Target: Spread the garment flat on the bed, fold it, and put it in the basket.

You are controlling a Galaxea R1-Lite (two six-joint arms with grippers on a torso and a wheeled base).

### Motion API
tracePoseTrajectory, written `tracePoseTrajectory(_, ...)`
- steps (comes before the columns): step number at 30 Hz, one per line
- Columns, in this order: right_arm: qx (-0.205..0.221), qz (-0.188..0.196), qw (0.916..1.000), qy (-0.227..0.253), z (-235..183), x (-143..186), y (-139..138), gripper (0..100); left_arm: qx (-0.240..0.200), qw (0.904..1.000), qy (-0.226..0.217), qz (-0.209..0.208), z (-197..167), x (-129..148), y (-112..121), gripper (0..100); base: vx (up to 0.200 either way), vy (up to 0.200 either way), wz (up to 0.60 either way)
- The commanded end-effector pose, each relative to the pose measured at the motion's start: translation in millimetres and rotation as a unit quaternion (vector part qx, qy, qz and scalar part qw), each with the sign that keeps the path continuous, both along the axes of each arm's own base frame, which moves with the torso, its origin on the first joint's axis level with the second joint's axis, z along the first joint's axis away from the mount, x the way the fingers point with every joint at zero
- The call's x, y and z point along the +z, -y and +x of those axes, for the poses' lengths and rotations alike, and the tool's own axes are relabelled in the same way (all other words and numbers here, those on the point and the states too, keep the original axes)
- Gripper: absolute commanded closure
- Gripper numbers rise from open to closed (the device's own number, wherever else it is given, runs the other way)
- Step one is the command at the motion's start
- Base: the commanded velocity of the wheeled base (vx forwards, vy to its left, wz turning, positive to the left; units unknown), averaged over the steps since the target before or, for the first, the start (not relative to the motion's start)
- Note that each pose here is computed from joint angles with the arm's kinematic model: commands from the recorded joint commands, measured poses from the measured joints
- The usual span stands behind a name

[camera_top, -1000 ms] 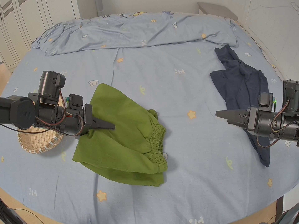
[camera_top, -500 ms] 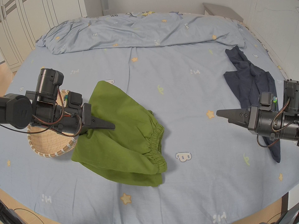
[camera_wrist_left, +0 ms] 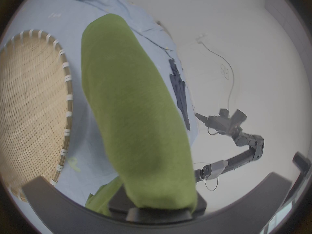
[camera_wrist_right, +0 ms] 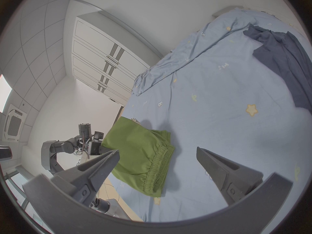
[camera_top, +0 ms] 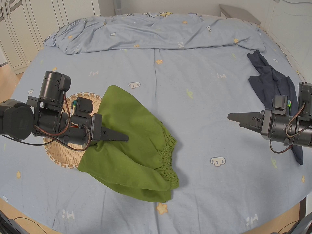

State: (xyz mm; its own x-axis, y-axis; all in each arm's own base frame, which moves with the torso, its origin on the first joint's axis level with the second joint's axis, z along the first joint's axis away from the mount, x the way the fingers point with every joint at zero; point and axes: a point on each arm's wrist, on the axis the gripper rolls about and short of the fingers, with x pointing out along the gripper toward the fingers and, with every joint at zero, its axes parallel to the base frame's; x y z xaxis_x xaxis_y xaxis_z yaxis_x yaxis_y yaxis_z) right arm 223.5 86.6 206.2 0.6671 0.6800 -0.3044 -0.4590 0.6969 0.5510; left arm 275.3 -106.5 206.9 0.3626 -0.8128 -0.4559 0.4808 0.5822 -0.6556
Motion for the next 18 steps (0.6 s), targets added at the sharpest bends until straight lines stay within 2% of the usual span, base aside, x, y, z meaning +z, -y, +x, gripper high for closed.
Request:
tracePoseTrajectory(1,0.000,-0.001,1.0000,0.001,-2.1,-0.3,0.7,0,-0.038,0.9975,0.059,-0.006,-18.0,24.2,9.6,100,0.000,0.000,0.00)
tracePoseTrajectory(5,-0.004,-0.003,1.0000,-0.002,-2.2,-2.4,2.3,0,-0.074,0.9928,0.093,0.013,-35.5,33.6,10.7,100,0.000,0.000,0.00)
tracePoseTrajectory(7,-0.007,-0.004,1.0000,-0.001,-1.6,-2.4,4.0,0,-0.078,0.9916,0.101,0.022,-36.3,33.2,8.5,100,0.000,0.000,0.00)
tracePoseTrajectory(8,-0.009,-0.004,1.0000,-0.001,-1.3,-2.3,4.7,0,-0.077,0.9895,0.119,0.026,-36.8,36.7,5.2,100,0.000,0.000,0.00)
tracePoseTrajectory(10,-0.009,-0.004,1.0000,-0.001,-1.3,-2.3,4.7,0,-0.061,0.9876,0.142,0.027,-36.7,43.4,-5.8,100,0.000,0.000,0.00)
tracePoseTrajectory(11,-0.008,-0.004,1.0000,-0.001,-1.5,-2.7,4.4,0,-0.042,0.9851,0.165,0.025,-36.5,51.1,-19.2,100,0.000,0.000,0.00)
tracePoseTrajectory(12,-0.008,-0.004,1.0000,-0.001,-1.5,-2.7,4.4,0,-0.041,0.9848,0.167,0.025,-36.6,52.0,-19.6,100,0.000,0.000,0.00)
tracePoseTrajectory(13,-0.006,-0.005,1.0000,-0.002,-1.9,-3.1,3.7,0,-0.026,0.9804,0.194,0.020,-37.7,61.8,-27.5,100,0.000,0.000,0.00)
tracePoseTrajectory(15,-0.005,-0.005,1.0000,-0.002,-2.1,-3.1,3.4,0,-0.010,0.9749,0.222,0.016,-38.6,71.3,-34.5,100,0.000,0.000,0.00)
tracePoseTrajectory(18,-0.005,-0.003,1.0000,0.003,-3.7,-0.9,4.3,0,0.037,0.9666,0.253,0.022,-34.9,78.2,-58.2,100,0.000,0.000,0.00)
